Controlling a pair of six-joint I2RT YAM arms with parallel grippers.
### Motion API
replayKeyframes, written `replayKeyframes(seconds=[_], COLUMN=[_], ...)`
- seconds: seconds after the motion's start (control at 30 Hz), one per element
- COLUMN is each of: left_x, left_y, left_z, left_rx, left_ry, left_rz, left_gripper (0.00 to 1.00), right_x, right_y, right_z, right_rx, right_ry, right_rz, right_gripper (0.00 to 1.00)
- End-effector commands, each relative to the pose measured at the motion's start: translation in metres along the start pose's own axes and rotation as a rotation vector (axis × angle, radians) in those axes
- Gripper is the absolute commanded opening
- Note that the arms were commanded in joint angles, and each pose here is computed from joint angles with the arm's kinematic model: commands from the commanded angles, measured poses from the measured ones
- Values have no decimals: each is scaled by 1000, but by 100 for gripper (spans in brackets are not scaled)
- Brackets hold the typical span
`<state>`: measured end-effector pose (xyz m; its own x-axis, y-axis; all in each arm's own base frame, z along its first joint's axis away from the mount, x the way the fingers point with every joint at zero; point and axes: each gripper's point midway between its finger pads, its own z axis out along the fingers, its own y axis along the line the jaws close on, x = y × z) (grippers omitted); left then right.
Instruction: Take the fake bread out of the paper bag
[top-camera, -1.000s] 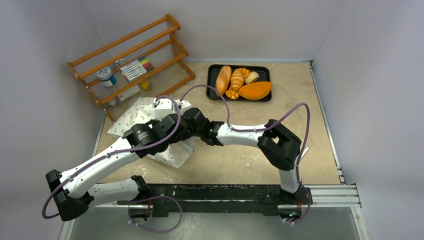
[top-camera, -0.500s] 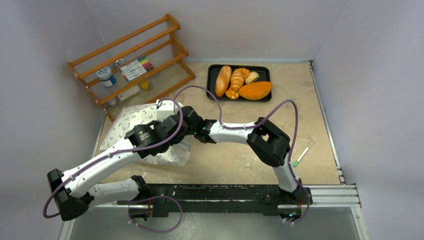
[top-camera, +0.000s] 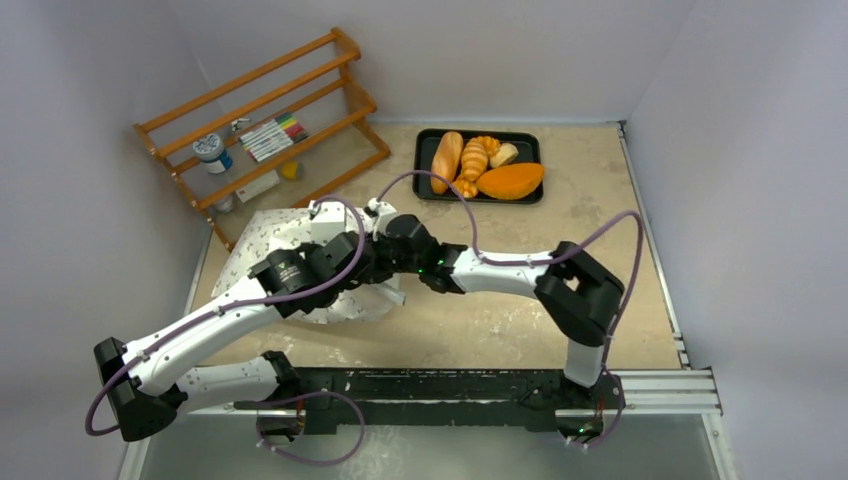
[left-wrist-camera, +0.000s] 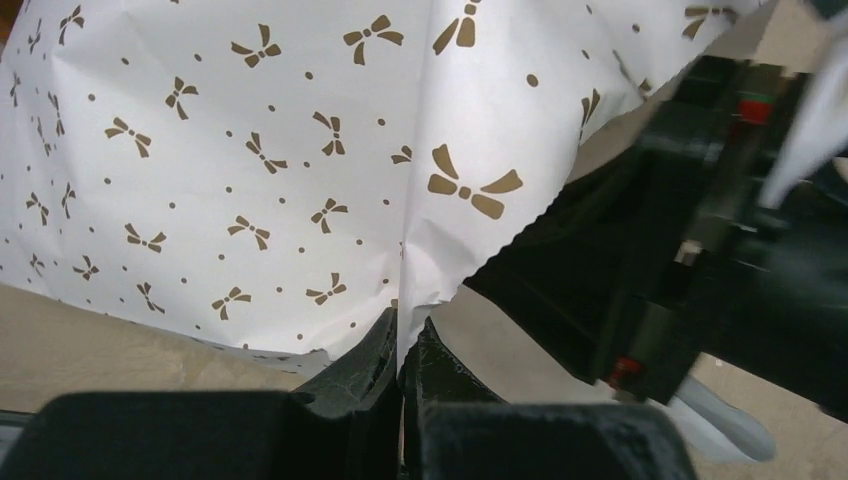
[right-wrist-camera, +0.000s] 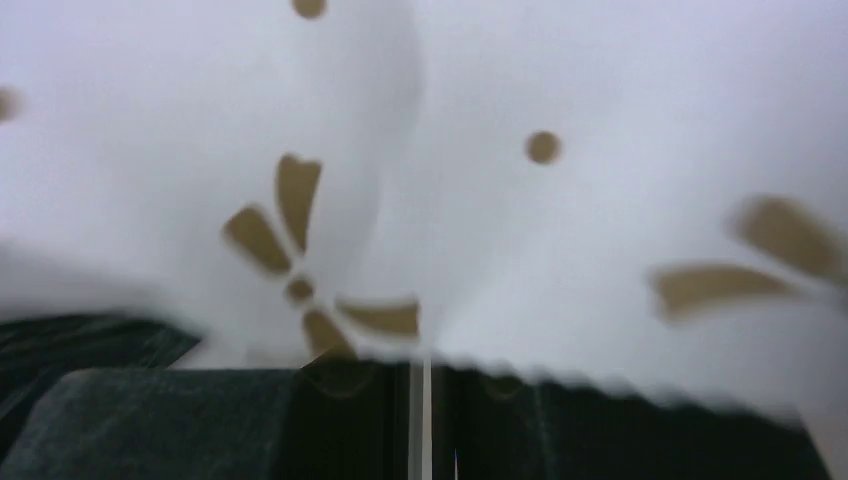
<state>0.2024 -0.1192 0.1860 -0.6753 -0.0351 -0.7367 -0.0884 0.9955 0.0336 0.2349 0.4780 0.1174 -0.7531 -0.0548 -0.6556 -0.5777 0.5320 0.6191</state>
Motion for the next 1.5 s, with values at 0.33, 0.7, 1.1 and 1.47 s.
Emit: replayKeyframes(seconds=[0.33,0.7,1.1,1.47], left_x=[-17,-23,-24,-43], left_y=[-3,-4,-15,-37], left_z=[6,5,12,26], left_rx=[-62,-60,-54,-101], left_ry=[-55,-75,-71,-105], left_rz=[8,7,22,20], left_gripper=[0,0,0,0], right_x=[-54,-17,-20,-27], right_y=[21,-11,-17,-11], right_z=[-110,-157,-222,-254], right_rx=[15,122,213,230], right_ry=[-205,-183,-268,-313], right_rz=[-86,-45,-28,-3], right_gripper=[0,0,0,0])
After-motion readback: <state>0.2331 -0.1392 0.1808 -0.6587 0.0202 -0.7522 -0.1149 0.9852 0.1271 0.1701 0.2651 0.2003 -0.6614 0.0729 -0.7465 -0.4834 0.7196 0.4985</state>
